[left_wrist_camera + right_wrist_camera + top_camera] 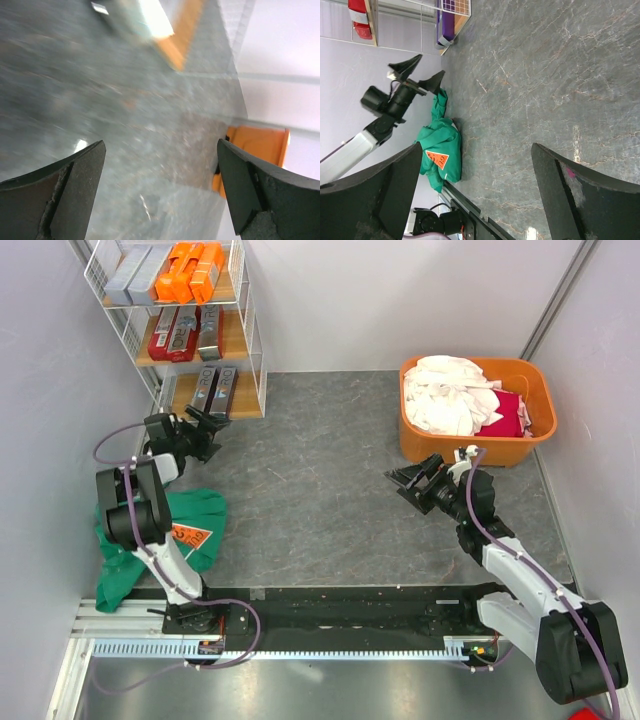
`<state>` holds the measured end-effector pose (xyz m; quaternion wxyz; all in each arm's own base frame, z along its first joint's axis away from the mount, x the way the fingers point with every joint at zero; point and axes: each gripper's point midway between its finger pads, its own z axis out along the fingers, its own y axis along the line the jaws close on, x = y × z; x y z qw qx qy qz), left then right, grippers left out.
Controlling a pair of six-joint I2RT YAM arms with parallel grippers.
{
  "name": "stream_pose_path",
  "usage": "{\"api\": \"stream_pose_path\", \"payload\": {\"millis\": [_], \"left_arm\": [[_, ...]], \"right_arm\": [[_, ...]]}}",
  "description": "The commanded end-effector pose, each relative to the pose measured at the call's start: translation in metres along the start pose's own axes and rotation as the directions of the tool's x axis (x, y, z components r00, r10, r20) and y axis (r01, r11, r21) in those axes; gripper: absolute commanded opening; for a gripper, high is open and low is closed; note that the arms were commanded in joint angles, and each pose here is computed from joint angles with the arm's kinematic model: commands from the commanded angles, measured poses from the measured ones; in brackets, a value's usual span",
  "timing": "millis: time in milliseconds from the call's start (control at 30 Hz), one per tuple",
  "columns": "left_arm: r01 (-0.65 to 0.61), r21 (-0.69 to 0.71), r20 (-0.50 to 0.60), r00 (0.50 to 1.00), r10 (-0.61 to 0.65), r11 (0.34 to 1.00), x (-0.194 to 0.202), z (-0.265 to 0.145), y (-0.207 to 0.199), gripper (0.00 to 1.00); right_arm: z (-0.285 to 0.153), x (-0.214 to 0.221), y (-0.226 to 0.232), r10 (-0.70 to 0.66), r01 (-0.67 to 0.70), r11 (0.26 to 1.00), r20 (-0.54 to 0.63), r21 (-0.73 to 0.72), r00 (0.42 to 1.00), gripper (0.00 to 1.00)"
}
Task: Place and organize the toothpastes onto the shelf
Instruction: Place the toothpaste on the shelf, then reset both arms
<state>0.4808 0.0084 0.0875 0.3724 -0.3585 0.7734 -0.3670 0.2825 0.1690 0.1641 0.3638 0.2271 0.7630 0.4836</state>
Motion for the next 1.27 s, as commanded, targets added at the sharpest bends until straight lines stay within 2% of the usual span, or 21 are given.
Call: {"api": "stream_pose_path", "payload": {"millis": [0,133,333,667,933,1233], "left_arm": [[-0.201,0.099,0.038,0.980,0.198,0.975,0.010,-0.037,-0.053,1.00],[-0.307,0.095,0.012,0.951,0.307,0.947,0.036,-0.056,-0.067,1.00],[-0.473,0.059,-0.059,0.877,0.476,0.879,0.073,-0.085,-0.078,1.00],[-0.595,0.048,-0.121,0.794,0.596,0.802,0.133,-0.131,-0.080,1.00],[-0.604,0.039,-0.170,0.781,0.601,0.796,0.165,-0.160,-0.059,1.00],[-0.610,0.070,-0.144,0.777,0.613,0.790,0.171,-0.174,-0.060,1.00]], "right_arm": [[-0.006,-0.010,0.026,-0.068,0.070,0.995,0.031,-0.077,0.997,0.98],[-0.008,-0.014,0.028,-0.098,0.101,0.993,0.049,-0.068,0.994,0.98],[-0.011,-0.020,0.028,-0.144,0.146,0.989,0.068,-0.027,0.987,0.98],[-0.019,-0.022,0.014,-0.213,0.210,0.976,0.077,0.049,0.974,0.98],[-0.030,-0.013,-0.008,-0.258,0.251,0.959,0.044,0.130,0.965,0.98],[-0.042,-0.021,-0.008,-0.332,0.315,0.935,0.084,0.165,0.940,0.98]]}}
